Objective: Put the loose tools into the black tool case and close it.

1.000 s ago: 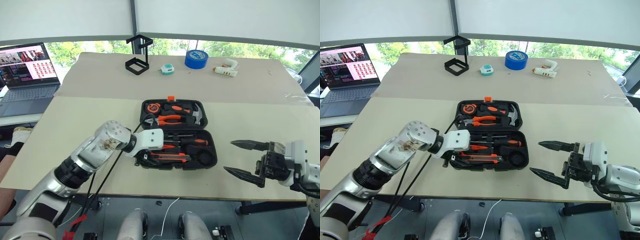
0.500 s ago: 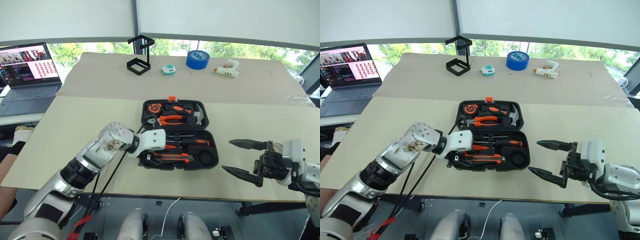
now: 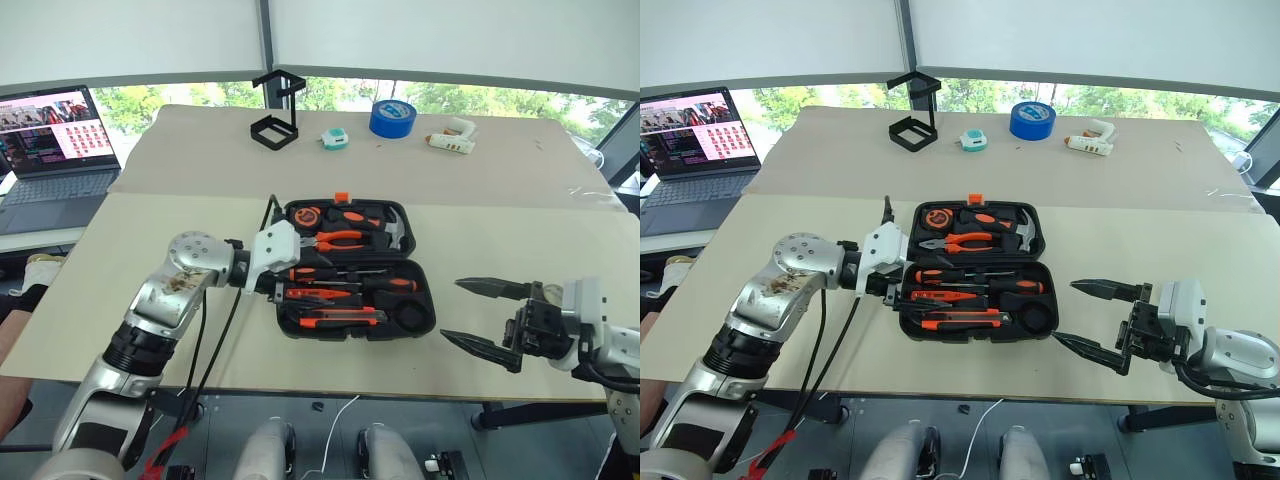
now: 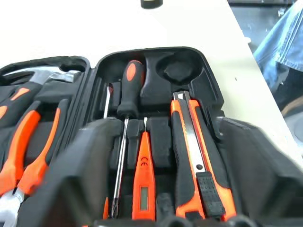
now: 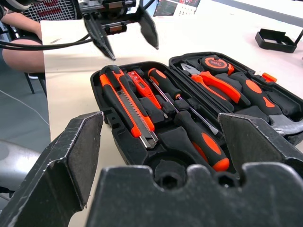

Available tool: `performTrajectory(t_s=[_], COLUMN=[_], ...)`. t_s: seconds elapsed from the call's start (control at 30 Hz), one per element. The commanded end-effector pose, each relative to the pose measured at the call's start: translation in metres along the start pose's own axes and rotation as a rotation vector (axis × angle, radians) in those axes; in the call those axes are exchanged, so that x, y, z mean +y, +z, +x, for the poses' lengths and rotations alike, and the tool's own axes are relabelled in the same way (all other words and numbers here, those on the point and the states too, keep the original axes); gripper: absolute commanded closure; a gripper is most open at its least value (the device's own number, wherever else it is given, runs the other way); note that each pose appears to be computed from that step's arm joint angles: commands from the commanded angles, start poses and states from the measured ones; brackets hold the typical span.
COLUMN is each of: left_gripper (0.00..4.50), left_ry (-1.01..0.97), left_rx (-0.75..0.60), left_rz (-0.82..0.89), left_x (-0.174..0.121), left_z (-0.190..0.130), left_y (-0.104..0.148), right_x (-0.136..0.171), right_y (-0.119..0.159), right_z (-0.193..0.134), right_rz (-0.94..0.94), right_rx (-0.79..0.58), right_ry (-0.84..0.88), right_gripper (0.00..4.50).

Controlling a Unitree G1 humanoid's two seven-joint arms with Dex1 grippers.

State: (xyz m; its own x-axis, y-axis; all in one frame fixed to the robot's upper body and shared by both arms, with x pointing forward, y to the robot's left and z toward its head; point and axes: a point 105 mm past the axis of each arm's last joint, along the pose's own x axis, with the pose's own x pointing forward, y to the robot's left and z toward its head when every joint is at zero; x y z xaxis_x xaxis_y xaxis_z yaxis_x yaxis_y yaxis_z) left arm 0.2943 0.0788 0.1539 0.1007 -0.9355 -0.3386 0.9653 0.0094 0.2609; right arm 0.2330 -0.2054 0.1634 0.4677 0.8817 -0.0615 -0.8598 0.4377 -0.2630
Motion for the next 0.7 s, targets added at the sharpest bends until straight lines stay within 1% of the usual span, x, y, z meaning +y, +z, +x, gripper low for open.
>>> performTrajectory(t_s=[0.03, 0.2, 0.23, 0.33, 0.43, 0.53, 0.6, 0.7], left_gripper=[2.61, 4.38, 4.45, 4.45, 4.45, 4.45, 4.45, 4.45], left_ry=[-0.018, -0.012, 0.009, 0.088, 0.037, 0.075, 0.058, 0.036], left_rx=[-0.056, -0.022, -0.001, 0.055, 0.111, 0.191, 0.214, 0.202], left_rz=[0.022, 0.009, 0.008, -0.038, -0.069, -0.142, -0.165, -0.174], left_x=[-0.008, -0.015, -0.014, -0.006, -0.019, -0.019, -0.024, -0.030], left_z=[0.006, 0.023, 0.029, 0.038, 0.041, 0.043, 0.046, 0.051], left_y=[0.004, -0.018, -0.027, -0.048, -0.062, -0.078, -0.082, -0.080], right_x=[-0.001, -0.001, -0.001, -0.001, 0.000, 0.001, 0.001, 0.002], right_y=[0.005, 0.004, 0.004, 0.005, 0.006, 0.004, 0.004, 0.003], right_z=[-0.001, -0.001, -0.001, -0.002, -0.002, -0.004, -0.004, -0.005], right_rz=[-0.010, -0.008, -0.007, -0.007, -0.011, -0.006, -0.004, -0.003], right_rx=[-0.020, -0.019, -0.018, -0.018, -0.024, -0.020, -0.020, -0.020], right_ry=[-0.010, -0.014, -0.015, -0.019, -0.029, -0.034, -0.038, -0.042], right_gripper=[0.00, 0.00, 0.00, 0.00, 0.00, 0.00, 0.00, 0.00])
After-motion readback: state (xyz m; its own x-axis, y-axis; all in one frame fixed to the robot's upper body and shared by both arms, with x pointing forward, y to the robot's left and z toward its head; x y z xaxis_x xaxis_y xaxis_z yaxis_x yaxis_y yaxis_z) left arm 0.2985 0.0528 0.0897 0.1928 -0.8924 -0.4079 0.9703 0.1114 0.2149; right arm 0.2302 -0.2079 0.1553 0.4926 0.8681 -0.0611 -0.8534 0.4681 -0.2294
